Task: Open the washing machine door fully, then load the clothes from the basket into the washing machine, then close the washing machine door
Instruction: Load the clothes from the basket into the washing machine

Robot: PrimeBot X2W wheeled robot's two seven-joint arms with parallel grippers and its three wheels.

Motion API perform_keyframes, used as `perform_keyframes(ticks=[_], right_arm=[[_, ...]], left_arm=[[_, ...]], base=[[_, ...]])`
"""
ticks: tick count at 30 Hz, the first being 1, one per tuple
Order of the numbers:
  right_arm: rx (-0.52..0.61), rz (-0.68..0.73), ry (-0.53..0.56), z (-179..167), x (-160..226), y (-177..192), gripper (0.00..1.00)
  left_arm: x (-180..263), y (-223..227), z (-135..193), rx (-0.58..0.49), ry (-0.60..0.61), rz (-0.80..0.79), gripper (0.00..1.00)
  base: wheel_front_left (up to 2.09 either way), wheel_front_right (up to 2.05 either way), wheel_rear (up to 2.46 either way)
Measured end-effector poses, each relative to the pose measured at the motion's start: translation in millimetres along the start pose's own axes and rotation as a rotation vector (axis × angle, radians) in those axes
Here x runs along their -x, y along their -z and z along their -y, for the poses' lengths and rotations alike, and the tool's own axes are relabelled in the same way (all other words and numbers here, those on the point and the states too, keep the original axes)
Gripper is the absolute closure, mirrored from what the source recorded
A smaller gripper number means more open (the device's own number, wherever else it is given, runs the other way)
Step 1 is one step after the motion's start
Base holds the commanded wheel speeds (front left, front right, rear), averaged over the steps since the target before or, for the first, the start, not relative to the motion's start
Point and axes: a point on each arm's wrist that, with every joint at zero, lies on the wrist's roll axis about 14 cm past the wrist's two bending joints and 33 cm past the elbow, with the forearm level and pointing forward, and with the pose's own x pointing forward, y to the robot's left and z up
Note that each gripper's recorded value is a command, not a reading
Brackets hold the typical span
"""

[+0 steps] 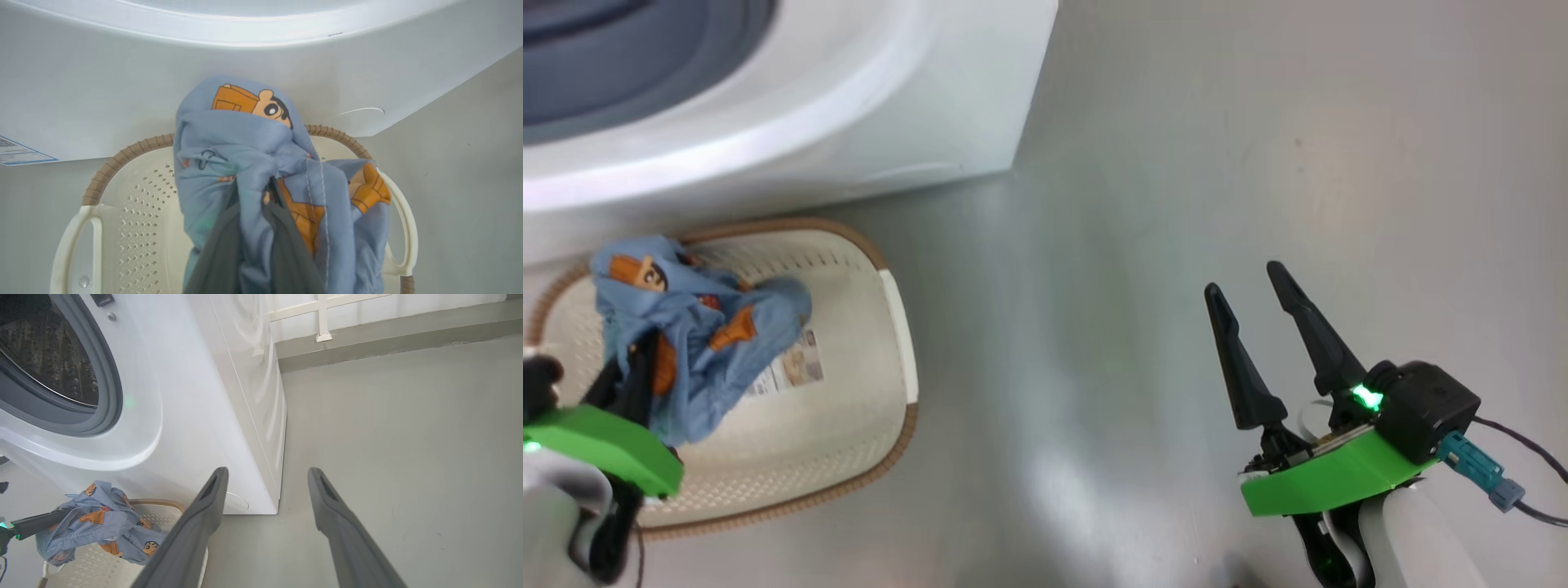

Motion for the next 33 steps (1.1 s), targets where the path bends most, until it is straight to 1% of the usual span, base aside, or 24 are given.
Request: perform_keyframes(ticks=[11,20,33], right_arm=[[0.028,0.054,-0.021,-13.3,23.2,-29.1,0.0],[0.037,0.096,-0.022,-19.3,47.6,-48.3,0.0],[0.061,0.164,-0.047,-32.5,75.0,-72.8,0.0]], left_arm=[[56.3,-39.4,21.1,0.013,-0.014,0.202,1.0],[105.7,-68.2,40.3,0.0,-0.023,0.366,1.0],[178.2,-111.6,60.4,-0.068,-0.058,0.612,1.0]], base=[[0.0,0.0,0.0],[0.0,0.0,0.0],[0.0,0.0,0.0]])
